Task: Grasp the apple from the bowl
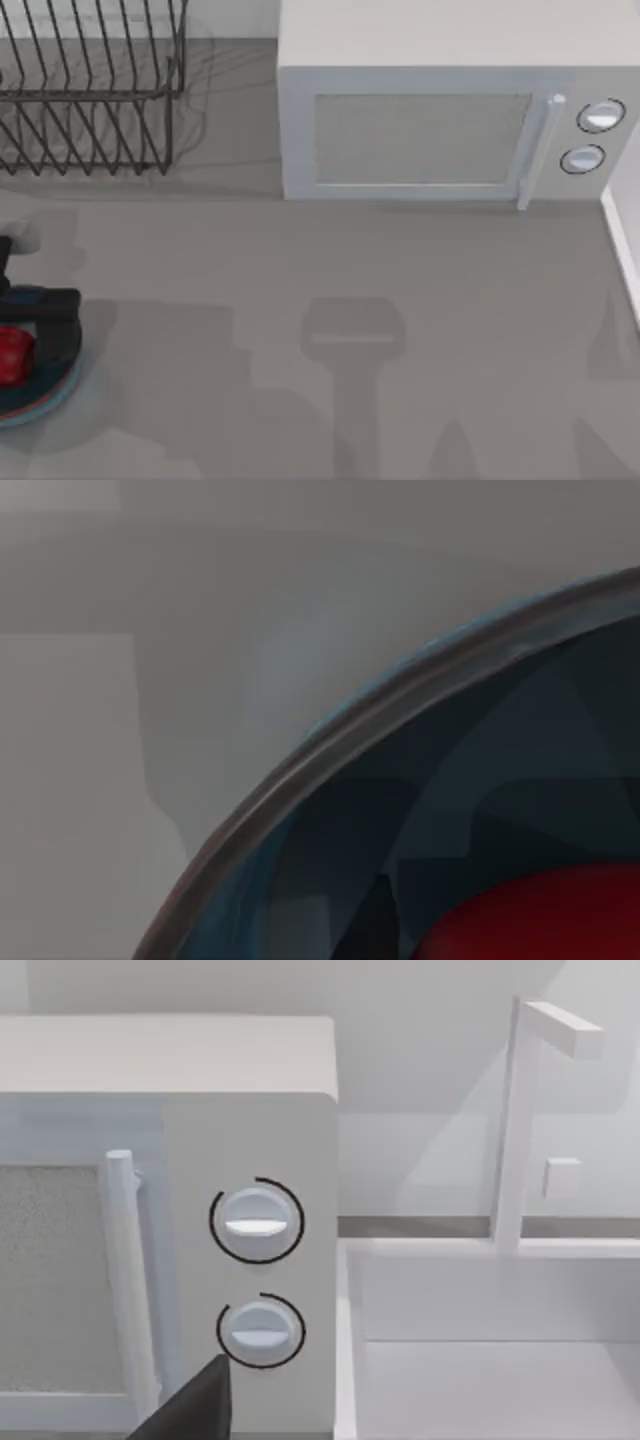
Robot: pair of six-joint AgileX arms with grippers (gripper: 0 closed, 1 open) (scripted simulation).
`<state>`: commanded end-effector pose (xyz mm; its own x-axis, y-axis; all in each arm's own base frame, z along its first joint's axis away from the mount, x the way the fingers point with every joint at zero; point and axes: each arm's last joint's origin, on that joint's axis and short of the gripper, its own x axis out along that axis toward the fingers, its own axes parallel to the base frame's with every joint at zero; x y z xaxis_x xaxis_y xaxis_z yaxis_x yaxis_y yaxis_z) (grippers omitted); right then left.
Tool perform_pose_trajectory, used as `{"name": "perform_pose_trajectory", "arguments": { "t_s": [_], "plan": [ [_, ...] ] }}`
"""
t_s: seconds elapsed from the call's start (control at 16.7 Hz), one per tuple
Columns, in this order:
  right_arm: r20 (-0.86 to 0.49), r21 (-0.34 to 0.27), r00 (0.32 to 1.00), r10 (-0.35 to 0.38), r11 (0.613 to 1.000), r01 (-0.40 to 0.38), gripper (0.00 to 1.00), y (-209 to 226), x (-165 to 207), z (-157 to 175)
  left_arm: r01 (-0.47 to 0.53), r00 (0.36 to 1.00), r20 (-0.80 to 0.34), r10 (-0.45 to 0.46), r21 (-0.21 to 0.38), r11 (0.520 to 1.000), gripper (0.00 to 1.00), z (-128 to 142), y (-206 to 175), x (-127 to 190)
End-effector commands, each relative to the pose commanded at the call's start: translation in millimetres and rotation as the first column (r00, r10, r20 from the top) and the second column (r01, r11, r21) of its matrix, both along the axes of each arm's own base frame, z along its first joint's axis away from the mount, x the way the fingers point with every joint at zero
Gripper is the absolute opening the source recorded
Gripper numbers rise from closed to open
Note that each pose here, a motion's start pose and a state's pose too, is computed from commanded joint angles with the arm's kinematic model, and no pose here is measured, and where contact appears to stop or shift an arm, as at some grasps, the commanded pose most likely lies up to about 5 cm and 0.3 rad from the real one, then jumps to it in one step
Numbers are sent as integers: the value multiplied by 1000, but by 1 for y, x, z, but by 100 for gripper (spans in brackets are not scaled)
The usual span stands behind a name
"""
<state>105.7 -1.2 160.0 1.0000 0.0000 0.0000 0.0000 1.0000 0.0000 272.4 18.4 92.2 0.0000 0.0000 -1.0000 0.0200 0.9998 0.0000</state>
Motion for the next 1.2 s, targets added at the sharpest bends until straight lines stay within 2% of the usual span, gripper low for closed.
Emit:
{"name": "perform_pose_trajectory", "arguments": {
  "t_s": [0.66,1.14,1.2],
  "plan": [
    [0,0,1000,0,1000,0,100,0,0,0,0,1000,0,0,0,1000,2,0,0,0],
    [0,0,1000,0,1000,0,100,0,0,0,0,1000,0,0,0,1000,0,0,0,0],
    [0,0,1000,0,1000,0,100,0,0,0,-2,998,56,0,30,1000,0,33,0,1]
  ]
}}
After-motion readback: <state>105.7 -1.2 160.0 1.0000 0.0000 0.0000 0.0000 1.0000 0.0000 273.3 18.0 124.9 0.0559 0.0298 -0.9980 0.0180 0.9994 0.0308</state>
